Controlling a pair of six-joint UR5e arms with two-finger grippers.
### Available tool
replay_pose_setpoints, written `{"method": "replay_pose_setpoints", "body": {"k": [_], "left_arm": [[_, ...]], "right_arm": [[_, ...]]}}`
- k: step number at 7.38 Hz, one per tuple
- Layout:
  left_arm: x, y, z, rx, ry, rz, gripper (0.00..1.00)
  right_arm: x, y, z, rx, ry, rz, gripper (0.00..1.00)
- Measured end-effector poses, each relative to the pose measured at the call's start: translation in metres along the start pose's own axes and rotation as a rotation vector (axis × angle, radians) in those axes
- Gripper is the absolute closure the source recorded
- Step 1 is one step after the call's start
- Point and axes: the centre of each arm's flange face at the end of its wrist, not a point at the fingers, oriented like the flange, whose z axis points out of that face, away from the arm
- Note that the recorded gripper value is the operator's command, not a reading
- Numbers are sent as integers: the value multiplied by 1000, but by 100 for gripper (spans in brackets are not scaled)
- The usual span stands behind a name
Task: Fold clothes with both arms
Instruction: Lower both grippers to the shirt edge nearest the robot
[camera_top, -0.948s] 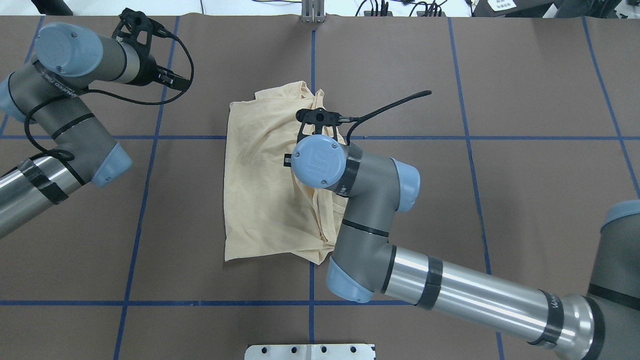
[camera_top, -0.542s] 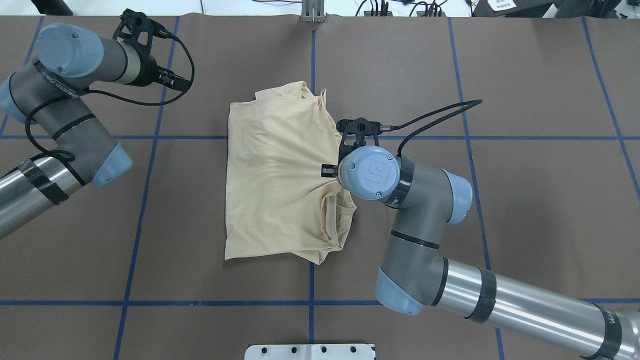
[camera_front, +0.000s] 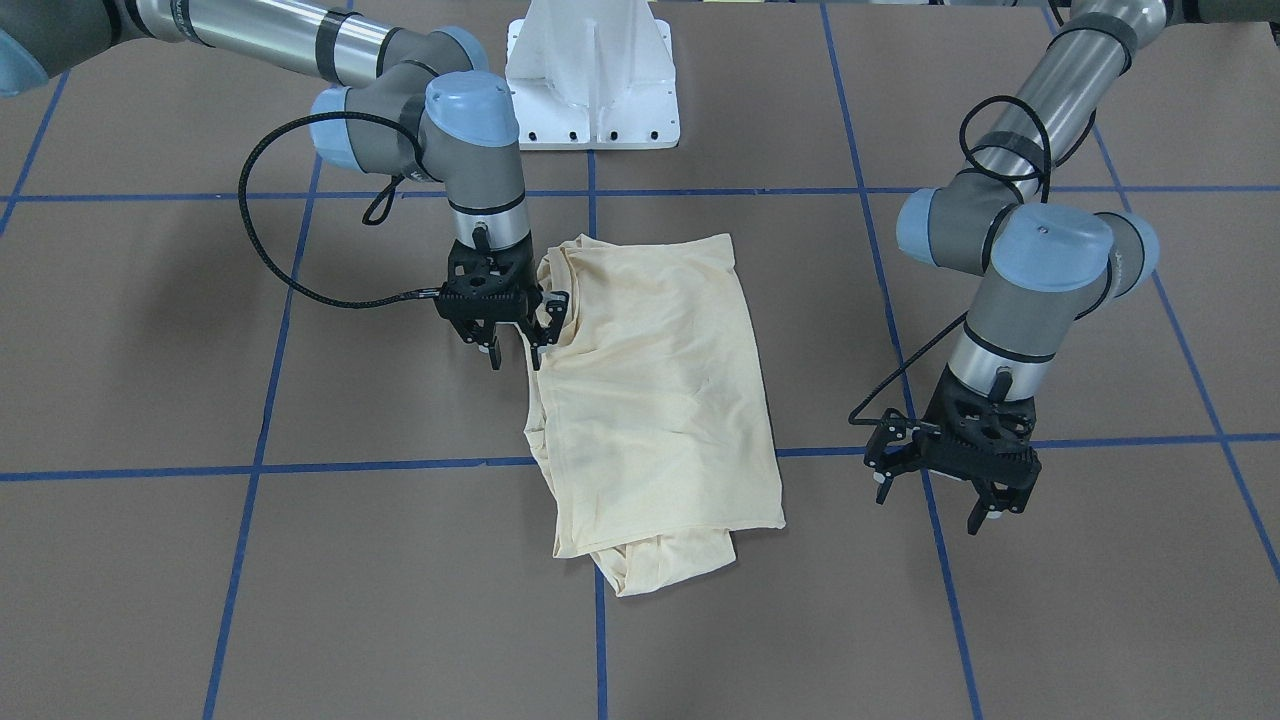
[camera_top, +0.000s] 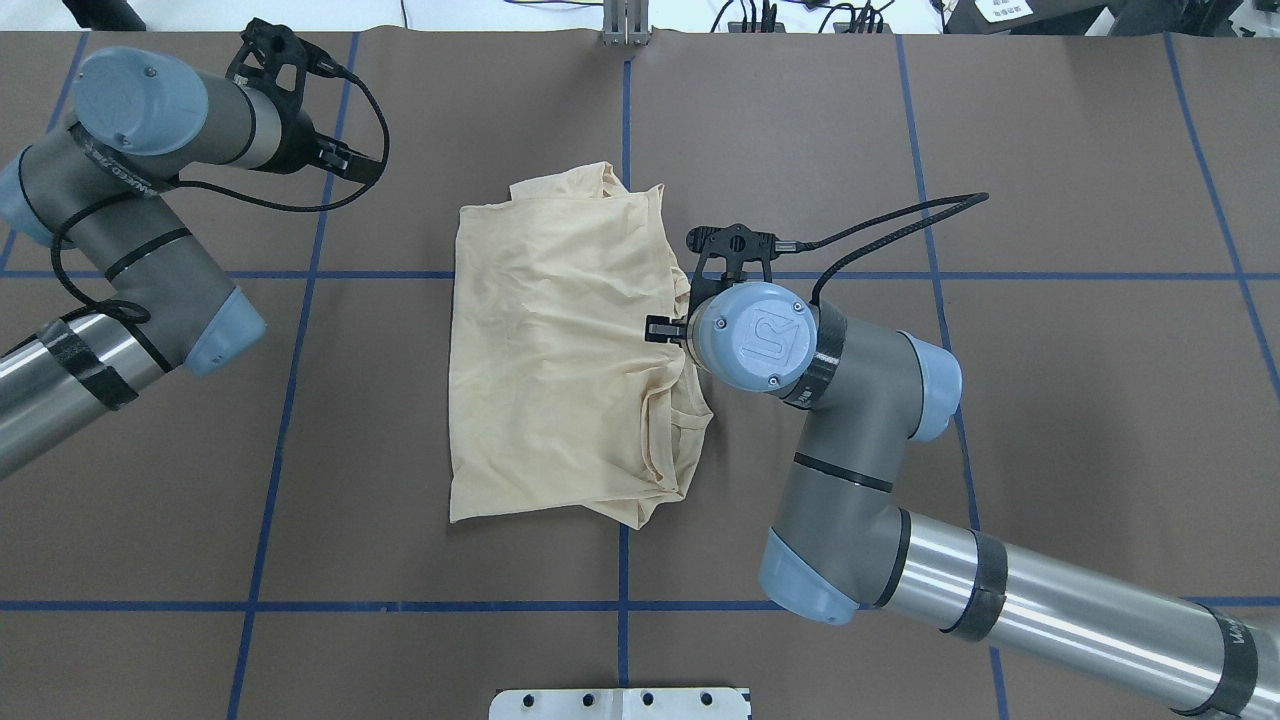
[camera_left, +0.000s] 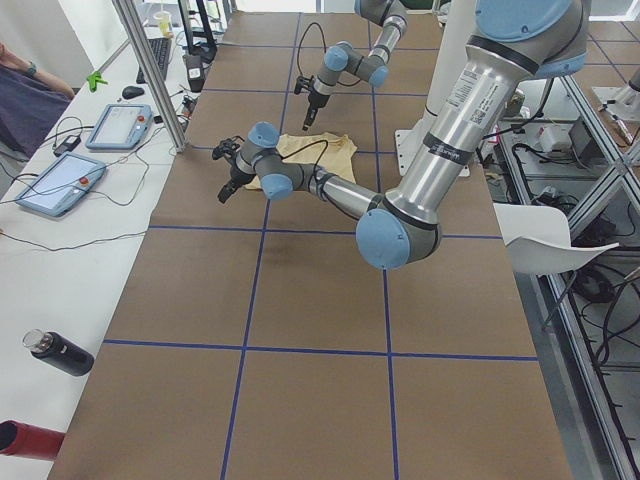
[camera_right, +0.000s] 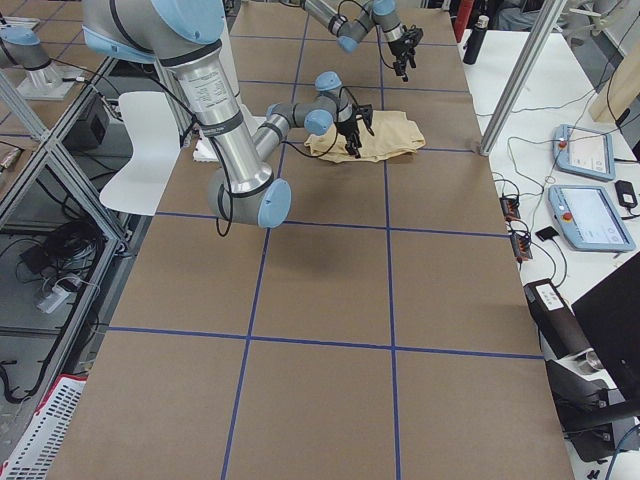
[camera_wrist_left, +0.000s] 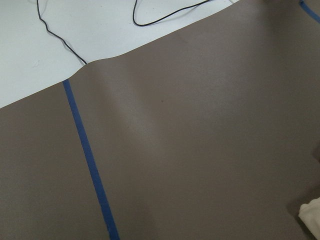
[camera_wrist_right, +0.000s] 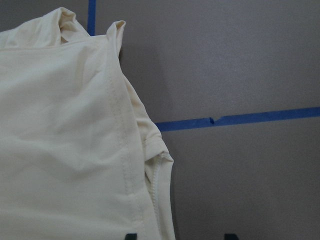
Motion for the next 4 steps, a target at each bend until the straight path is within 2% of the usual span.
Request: {"method": "replay_pose_setpoints", "body": {"k": [1,2,4], "left_arm": [[0,0,0,0,0,0,0],[0,0,0,0,-1,0,0],[0,0,1,-1,-1,0,0]], "right_arm": [[-9,4,-4,-11,9,33,0],[-23,18,-7,-36,43,66,0],[-51,63,-12,-92,117,83,0]]}}
